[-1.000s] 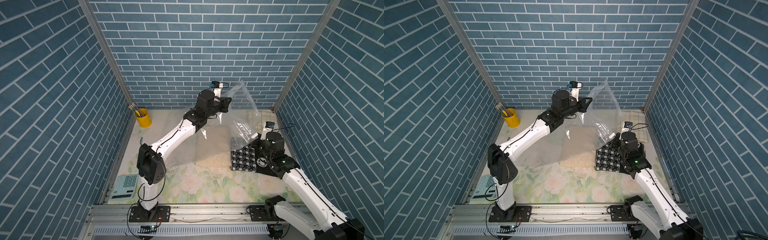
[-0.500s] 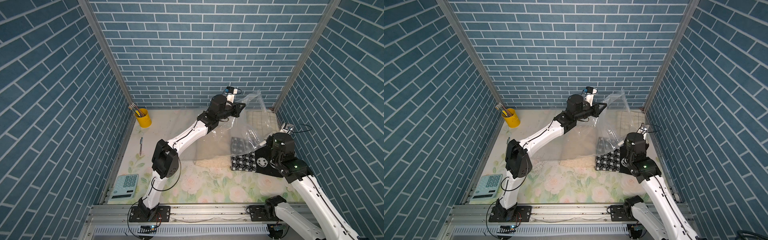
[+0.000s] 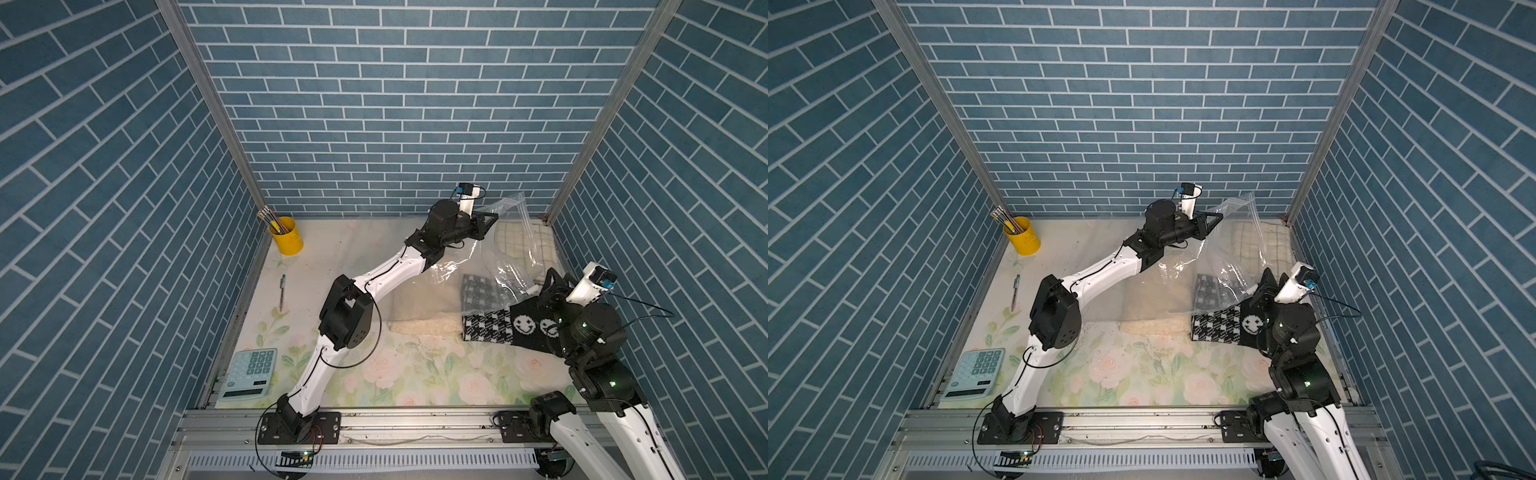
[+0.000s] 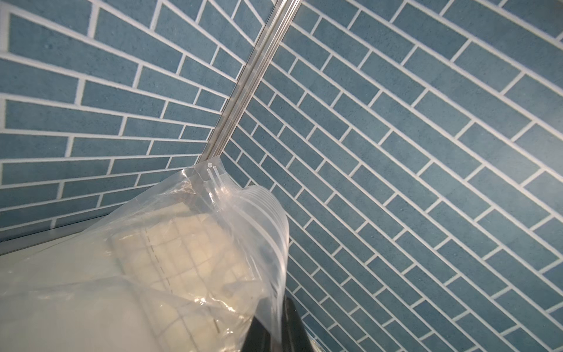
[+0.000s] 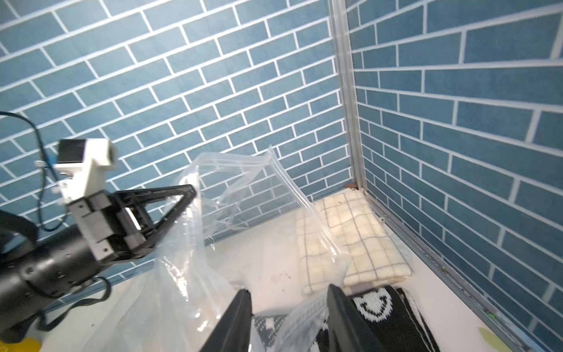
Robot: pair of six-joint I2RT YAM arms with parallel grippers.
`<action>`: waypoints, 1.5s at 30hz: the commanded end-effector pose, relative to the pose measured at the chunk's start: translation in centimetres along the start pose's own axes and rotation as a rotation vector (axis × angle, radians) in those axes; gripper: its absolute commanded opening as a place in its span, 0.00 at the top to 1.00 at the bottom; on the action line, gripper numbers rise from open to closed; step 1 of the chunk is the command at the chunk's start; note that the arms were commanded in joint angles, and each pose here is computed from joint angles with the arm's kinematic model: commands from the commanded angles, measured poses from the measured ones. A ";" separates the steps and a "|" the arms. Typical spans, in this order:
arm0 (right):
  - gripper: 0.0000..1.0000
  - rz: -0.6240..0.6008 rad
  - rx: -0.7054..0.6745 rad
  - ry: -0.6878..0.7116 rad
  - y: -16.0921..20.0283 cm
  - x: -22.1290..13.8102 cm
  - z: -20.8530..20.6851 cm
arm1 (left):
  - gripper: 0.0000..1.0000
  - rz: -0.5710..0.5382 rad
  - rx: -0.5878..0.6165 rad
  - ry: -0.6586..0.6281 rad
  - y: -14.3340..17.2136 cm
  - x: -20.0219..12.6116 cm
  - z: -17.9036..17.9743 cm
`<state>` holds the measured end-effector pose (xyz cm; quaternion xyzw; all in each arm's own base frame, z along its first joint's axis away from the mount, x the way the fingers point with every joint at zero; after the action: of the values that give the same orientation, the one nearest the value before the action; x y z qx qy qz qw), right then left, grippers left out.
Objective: Take the scarf out of the vacuum bag
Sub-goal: Place the vacuum bag at the center of the board, then adjust the vacuum bag at the center of the board.
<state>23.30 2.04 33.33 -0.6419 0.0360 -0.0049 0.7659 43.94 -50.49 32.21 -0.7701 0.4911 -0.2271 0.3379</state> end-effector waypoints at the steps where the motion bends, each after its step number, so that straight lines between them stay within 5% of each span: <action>1: 0.55 -0.056 -0.027 -0.138 -1.5 -0.2 2.2 | 0.89 -0.019 0.000 0.090 0.3 0.5 -1.2; 7: 0.56 0.096 -0.029 -0.361 1.8 2.8 6.9 | 0.77 0.000 -0.027 0.115 2.0 0.8 -1.0; 13: 0.57 0.215 0.011 -0.571 4.9 4.8 11.0 | 0.27 -0.018 -0.003 0.176 1.8 -0.1 -2.8; 24: 0.58 0.314 0.103 -0.851 7.4 6.6 15.9 | 0.09 -0.105 0.081 0.308 -2.9 -4.0 -9.8; 31: 0.59 0.436 0.099 -0.736 12.9 11.5 15.7 | 0.09 -0.217 0.228 0.092 -7.4 -10.2 -11.5; 37: 0.61 0.627 0.041 -0.499 20.2 16.3 12.5 | 0.04 -0.309 0.306 -0.321 -10.5 -17.7 -7.6; 45: 0.62 0.822 0.005 -0.188 26.9 19.1 6.1 | 0.00 -0.449 0.312 -0.652 -11.6 -29.7 -3.4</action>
<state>41.30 13.60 8.24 -0.5588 0.1627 0.3797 0.7191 36.23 -24.21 44.82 -0.8334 0.1838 -0.1783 0.4897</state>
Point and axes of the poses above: each gripper's point midway between its finger pads, its own x axis out along the fingers, its own z axis along the line the jaws close on, y = z × x, the point moved 2 cm from there along -x, back along the fingers, and after that the axes turned 7 degrees about -x, right-handed, at the moved point
